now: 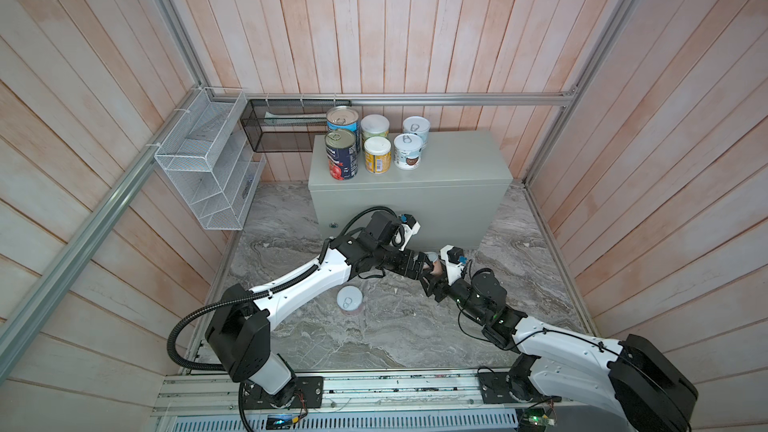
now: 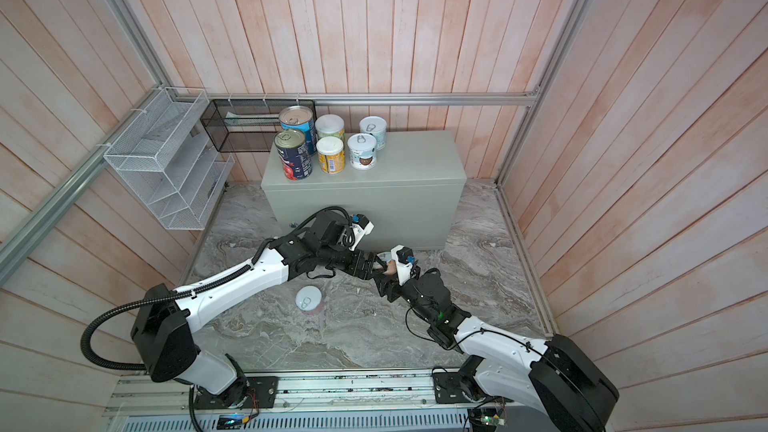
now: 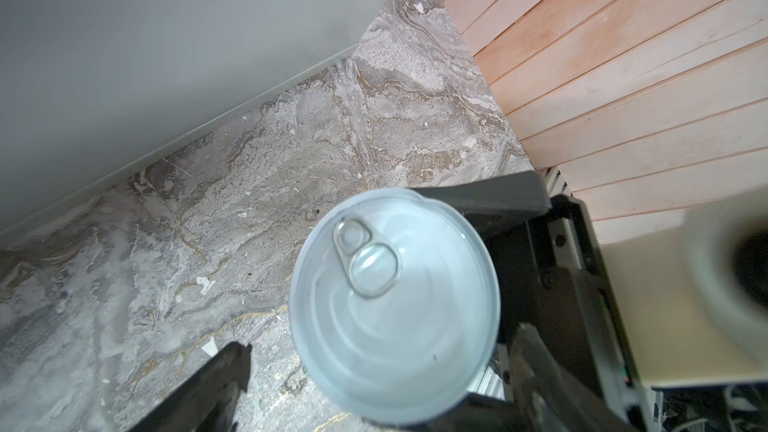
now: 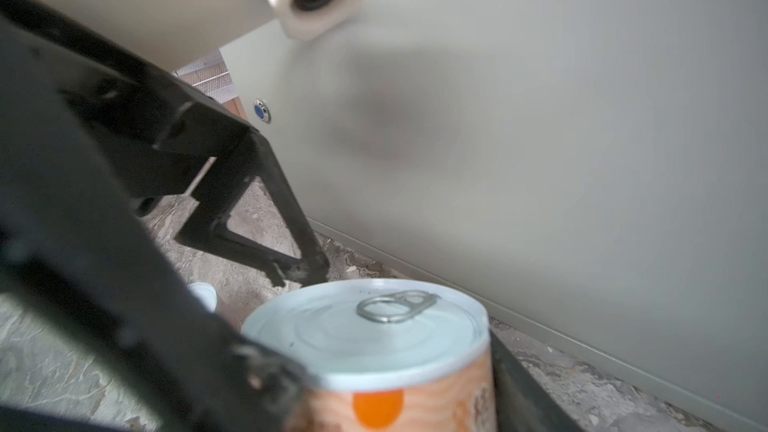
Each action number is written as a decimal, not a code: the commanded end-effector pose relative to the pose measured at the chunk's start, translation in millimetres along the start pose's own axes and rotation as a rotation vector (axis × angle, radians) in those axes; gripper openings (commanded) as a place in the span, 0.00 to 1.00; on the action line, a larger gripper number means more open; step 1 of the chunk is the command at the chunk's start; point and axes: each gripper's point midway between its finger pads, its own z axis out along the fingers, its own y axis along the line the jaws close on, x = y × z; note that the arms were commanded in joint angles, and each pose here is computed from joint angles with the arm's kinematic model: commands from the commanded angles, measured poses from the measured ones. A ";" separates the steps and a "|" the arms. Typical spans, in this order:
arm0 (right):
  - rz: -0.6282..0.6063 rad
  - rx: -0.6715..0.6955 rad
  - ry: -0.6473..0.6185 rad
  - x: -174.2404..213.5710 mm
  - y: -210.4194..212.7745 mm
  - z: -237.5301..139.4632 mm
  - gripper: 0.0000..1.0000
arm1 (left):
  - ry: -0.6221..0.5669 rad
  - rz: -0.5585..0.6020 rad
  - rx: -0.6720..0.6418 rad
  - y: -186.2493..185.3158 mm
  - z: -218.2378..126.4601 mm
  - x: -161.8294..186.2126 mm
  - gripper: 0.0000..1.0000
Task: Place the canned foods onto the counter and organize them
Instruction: 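Open the left gripper and draw it back while the right gripper lifts the can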
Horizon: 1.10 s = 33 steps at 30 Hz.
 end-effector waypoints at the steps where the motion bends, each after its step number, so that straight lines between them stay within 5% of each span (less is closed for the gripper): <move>1: 0.036 0.046 -0.126 -40.5 -5.5 -3.7 0.55 | -0.071 0.022 -0.038 -0.3 -19.9 -12.1 1.00; 20: 0.078 -0.029 -0.159 -73.6 11.7 -16.0 0.55 | -0.304 -0.036 -0.303 56.7 -75.8 8.3 1.00; 33: 0.149 -0.108 -0.244 -153.3 34.7 -35.3 0.55 | -0.351 -0.060 -0.395 85.5 -88.0 45.7 1.00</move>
